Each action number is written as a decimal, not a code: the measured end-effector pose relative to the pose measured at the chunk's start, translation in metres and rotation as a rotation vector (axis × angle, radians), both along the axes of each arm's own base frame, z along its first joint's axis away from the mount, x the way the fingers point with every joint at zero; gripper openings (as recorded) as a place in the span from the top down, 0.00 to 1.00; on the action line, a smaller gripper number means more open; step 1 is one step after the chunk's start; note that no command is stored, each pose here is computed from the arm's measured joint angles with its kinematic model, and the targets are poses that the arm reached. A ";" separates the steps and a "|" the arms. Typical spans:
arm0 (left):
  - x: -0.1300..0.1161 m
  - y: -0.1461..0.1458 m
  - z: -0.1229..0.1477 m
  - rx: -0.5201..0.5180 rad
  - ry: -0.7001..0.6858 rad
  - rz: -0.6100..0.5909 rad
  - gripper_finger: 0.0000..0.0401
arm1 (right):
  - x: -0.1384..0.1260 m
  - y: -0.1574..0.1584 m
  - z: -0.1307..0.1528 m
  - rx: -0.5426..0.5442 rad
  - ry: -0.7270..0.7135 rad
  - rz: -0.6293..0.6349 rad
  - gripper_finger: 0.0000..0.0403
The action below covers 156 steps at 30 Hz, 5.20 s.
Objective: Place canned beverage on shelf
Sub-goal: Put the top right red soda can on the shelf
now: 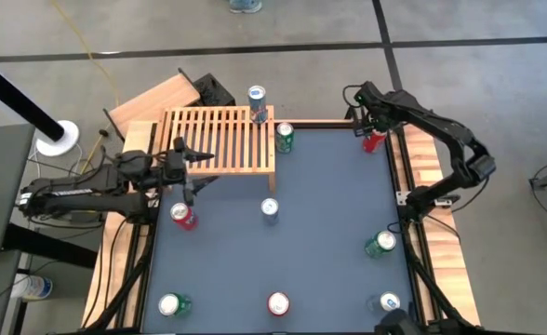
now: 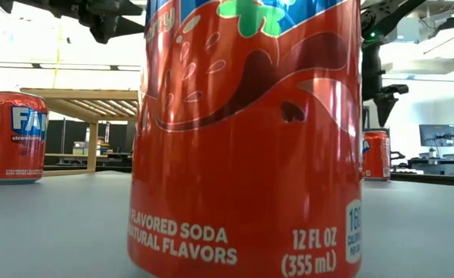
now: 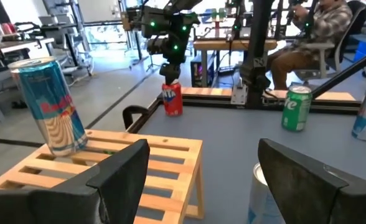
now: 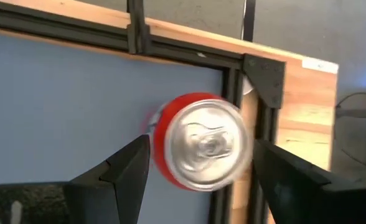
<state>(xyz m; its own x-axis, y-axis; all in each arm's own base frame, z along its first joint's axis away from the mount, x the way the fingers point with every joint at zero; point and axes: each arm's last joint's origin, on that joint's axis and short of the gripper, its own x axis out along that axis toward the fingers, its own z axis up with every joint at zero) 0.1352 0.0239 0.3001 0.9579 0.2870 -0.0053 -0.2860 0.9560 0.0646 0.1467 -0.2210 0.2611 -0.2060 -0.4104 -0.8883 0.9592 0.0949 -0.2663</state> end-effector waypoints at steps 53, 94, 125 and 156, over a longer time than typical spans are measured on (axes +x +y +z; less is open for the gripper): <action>-0.001 0.001 -0.008 0.026 0.034 0.033 0.27 | 0.001 0.041 -0.018 -0.360 -0.306 -0.081 0.31; -0.001 0.000 -0.009 0.067 0.055 -0.003 0.27 | 0.010 0.002 0.028 -0.220 -0.598 0.196 0.02; -0.001 0.000 -0.012 0.072 0.086 0.013 0.27 | 0.001 0.037 -0.037 -0.440 -0.156 -0.360 0.08; -0.001 0.000 -0.014 0.045 0.098 0.012 0.27 | -0.005 0.037 -0.079 -0.517 -0.222 -0.405 0.32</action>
<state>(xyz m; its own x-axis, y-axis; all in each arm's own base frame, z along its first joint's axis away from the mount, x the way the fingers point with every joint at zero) 0.1340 0.0242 0.2862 0.9499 0.3003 -0.0863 -0.2874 0.9482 0.1355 0.1413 -0.1841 0.1816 -0.2688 -0.7216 -0.6380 0.9292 -0.3688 0.0257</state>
